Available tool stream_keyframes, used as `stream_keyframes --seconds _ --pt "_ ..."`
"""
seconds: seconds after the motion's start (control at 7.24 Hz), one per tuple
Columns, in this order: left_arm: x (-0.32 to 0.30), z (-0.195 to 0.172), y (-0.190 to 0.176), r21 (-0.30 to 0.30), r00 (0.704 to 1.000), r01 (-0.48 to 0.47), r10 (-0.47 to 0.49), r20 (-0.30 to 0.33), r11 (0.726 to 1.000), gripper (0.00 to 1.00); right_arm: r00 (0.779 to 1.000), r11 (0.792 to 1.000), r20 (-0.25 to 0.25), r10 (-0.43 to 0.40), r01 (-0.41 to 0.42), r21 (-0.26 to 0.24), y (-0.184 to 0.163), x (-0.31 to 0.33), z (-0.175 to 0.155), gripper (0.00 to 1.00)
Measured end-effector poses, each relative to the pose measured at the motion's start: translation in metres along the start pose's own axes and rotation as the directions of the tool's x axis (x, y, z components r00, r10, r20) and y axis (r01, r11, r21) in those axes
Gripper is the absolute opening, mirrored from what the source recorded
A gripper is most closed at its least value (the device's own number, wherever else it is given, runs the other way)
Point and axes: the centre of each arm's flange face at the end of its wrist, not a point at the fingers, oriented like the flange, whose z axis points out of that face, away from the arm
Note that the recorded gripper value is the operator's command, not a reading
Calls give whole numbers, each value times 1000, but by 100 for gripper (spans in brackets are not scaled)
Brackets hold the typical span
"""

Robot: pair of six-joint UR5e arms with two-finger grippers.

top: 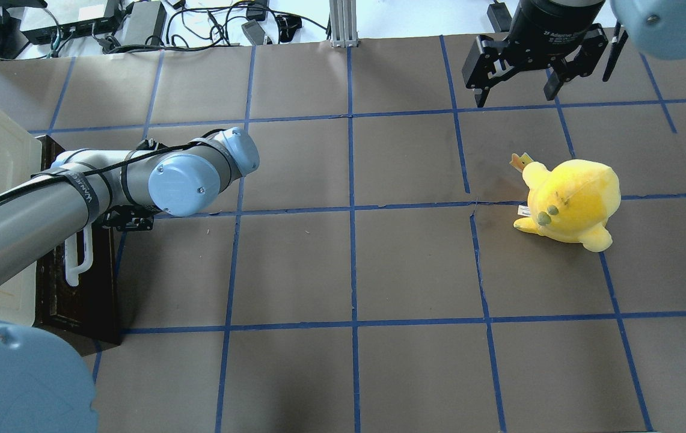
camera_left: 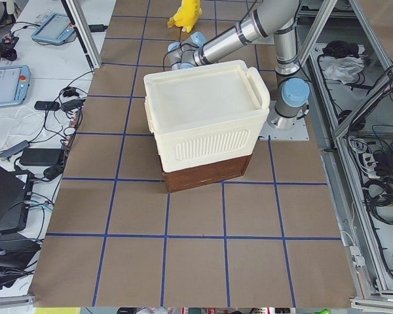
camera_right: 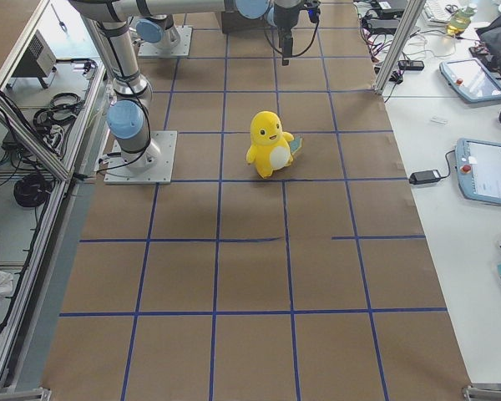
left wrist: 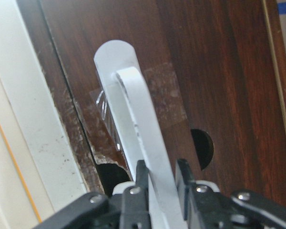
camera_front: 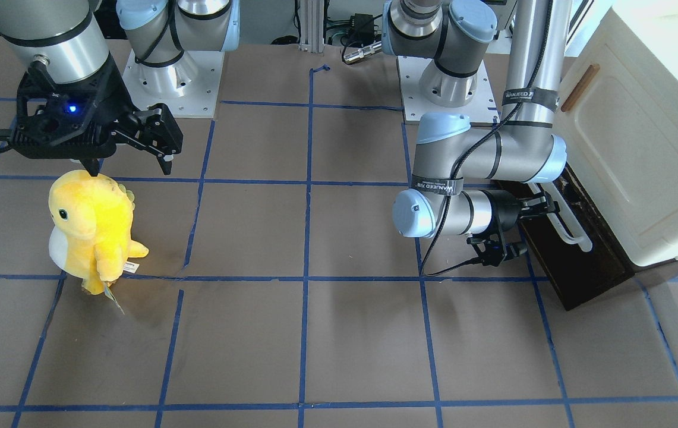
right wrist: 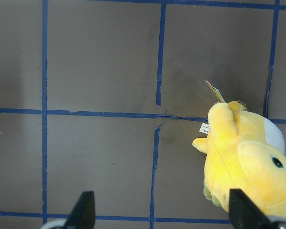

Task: Pull drawer sideways
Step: 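Pull the handle with the left gripper, sliding the drawer out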

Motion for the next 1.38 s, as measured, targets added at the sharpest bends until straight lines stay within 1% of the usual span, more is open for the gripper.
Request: stream_keyframes --seconds 0.69,1.11,1.38 --pt "4 -14 1 23 1000 -3 3 -1 1000 29 1000 1000 0 0 0 0 0 0 0 100" --pt "4 -30 0 31 999 10 -9 -36 999 29 1000 1000 0 0 0 0 0 0 0 100" --pt "6 -41 2 45 999 11 -8 -47 999 30 1000 1000 0 0 0 0 0 0 0 100"
